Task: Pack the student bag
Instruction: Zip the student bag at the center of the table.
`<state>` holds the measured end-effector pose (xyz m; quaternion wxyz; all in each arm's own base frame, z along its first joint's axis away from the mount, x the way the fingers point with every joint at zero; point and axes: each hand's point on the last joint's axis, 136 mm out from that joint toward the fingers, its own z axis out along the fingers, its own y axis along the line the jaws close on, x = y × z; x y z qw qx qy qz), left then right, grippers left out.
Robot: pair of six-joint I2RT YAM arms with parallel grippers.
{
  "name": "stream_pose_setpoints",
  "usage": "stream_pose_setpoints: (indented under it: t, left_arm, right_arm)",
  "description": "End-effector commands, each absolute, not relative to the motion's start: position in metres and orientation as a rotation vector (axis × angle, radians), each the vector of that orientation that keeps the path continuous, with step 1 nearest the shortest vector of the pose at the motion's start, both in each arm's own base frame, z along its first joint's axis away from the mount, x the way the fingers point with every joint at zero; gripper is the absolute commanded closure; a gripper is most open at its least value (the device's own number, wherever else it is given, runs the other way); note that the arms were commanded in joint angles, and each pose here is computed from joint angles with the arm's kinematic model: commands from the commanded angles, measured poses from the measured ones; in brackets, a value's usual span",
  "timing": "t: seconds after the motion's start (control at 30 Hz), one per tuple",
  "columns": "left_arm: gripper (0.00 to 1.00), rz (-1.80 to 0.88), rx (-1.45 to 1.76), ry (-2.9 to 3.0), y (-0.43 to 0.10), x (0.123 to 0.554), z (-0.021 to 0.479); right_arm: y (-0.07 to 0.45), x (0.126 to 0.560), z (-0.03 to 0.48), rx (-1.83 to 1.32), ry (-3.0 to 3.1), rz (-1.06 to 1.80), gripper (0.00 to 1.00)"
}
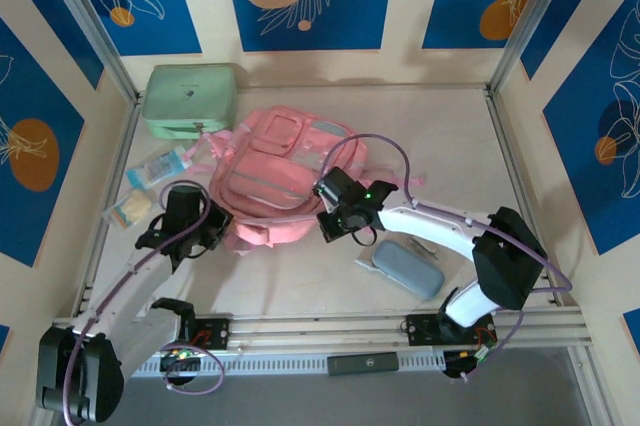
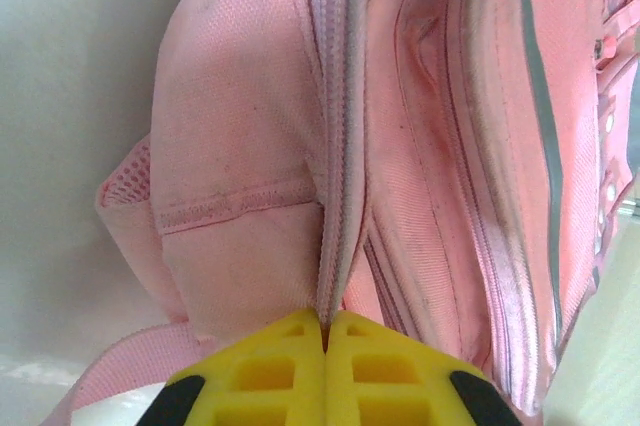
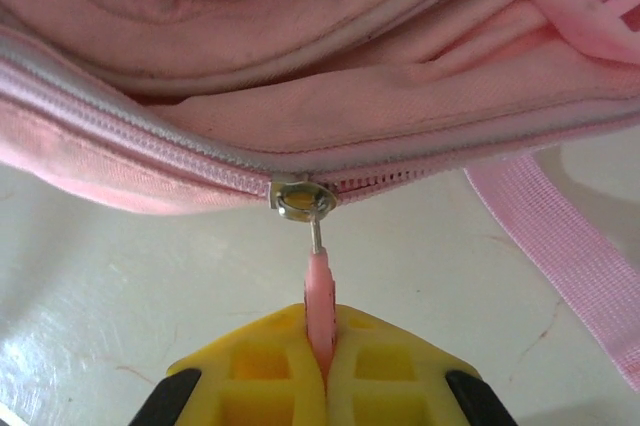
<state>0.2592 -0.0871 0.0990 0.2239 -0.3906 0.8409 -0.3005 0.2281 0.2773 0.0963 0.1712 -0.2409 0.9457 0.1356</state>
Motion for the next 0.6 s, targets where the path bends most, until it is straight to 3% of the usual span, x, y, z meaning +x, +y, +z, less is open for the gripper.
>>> stream_pose_setpoints:
  t: [0.0,0.23,0.57]
  left_arm:
    - [1.00,-0.656,-1.030,2.315,-0.056,0.261,0.109]
    - [1.00,-0.700,-0.928,2.404,-0.061,0.270,0.113]
    - [1.00,-0.646,-0.876,2.404,-0.053,0.275,0.119]
  right_arm:
    - [0.253,0.244,0.103,-0.583,2.708,0.270,1.00]
    - [0.206,0.290,0.089,-0.277,2.742,0.248,1.00]
    - [0.182,0.331,0.080,-0.156,2.706,0.131,1.00]
